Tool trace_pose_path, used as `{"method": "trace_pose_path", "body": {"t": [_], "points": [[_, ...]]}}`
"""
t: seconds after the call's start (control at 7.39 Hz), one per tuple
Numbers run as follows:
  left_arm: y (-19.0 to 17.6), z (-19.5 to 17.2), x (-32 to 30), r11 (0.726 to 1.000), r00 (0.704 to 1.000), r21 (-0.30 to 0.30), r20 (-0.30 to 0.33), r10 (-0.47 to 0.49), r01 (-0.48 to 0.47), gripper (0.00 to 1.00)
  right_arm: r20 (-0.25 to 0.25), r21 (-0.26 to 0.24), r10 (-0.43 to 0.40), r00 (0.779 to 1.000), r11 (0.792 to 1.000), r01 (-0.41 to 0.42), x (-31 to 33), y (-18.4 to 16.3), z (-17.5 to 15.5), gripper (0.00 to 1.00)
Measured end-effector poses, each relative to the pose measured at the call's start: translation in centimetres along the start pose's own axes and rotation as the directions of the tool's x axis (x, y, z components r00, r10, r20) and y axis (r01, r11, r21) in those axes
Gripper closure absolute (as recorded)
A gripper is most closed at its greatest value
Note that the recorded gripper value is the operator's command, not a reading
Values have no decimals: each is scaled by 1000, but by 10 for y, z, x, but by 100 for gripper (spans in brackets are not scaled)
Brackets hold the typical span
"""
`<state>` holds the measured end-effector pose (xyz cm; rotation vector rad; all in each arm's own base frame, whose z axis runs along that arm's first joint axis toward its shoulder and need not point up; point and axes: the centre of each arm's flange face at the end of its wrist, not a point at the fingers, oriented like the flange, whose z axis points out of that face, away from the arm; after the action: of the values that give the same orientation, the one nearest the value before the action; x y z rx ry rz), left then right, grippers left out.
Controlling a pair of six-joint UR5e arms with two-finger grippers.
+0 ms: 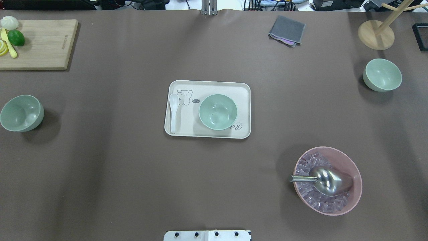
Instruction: Stack green bowls together
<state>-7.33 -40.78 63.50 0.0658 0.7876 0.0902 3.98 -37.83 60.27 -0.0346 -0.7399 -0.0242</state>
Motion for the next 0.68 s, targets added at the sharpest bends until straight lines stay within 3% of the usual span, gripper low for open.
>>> {"method": "trace_pose_path", "body": {"t": [0.68], "points": [[-10, -15, 14, 999, 999, 35, 7, 39, -39, 1, 1, 24, -21, 1000, 999, 21, -2, -2, -2, 0]]}}
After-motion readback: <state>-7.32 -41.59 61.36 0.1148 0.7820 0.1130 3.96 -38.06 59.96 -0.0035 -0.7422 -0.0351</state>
